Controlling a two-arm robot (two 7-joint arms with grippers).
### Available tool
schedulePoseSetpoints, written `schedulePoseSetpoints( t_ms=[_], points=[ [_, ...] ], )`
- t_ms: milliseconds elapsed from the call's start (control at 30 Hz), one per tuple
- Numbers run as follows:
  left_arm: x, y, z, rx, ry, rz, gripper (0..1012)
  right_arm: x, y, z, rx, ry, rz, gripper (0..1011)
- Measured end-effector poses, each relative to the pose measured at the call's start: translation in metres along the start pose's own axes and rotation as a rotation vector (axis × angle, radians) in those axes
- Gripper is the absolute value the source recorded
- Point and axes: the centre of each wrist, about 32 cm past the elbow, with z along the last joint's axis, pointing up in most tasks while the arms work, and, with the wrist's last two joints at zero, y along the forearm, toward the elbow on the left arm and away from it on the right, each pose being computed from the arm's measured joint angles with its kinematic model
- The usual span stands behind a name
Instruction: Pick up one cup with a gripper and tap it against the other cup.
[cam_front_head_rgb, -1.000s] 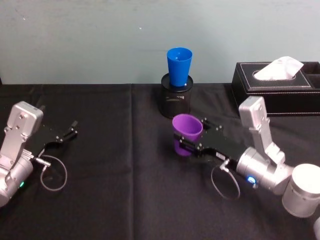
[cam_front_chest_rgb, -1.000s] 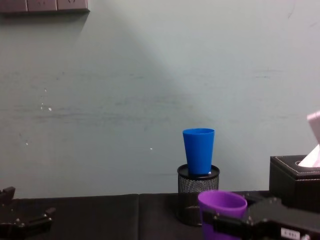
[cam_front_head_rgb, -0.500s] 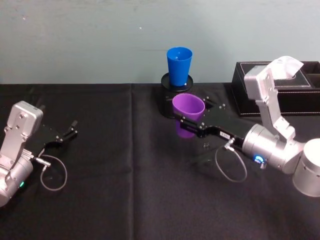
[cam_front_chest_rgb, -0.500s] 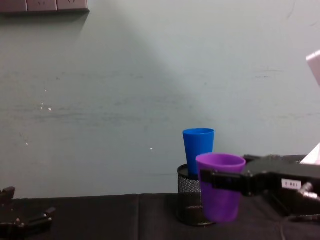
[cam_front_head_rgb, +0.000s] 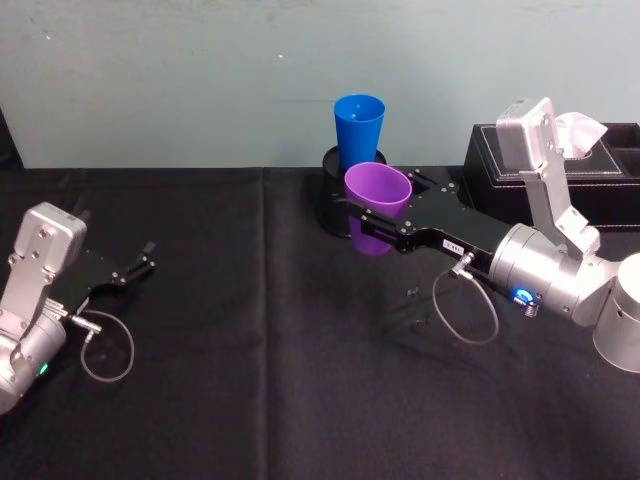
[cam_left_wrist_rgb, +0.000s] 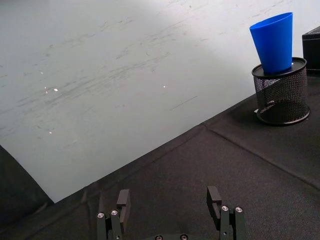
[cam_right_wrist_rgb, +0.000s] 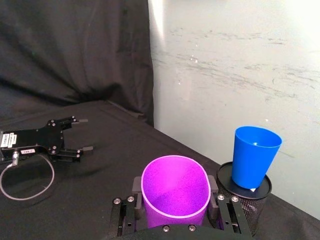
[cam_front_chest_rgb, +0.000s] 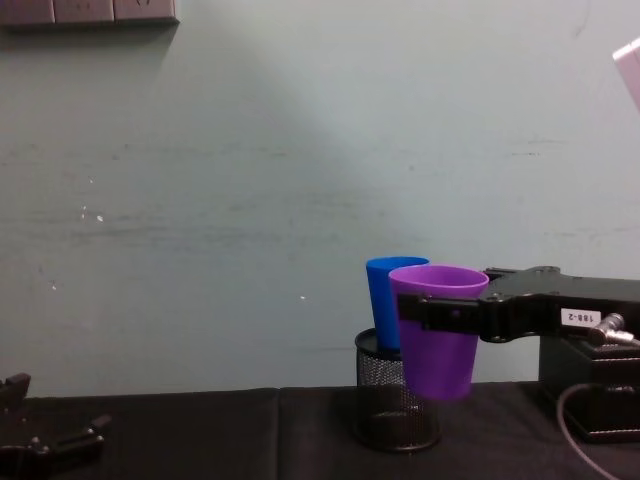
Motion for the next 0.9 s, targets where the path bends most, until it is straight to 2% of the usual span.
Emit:
schedulePoseSetpoints(
  t_ms=[900],
  points=[
    [0.0, 0.0, 0.0, 0.0, 0.0, 0.0, 1000, 0.0004, 0.0, 0.0014, 0.001, 0.004, -0.004, 731]
  ],
)
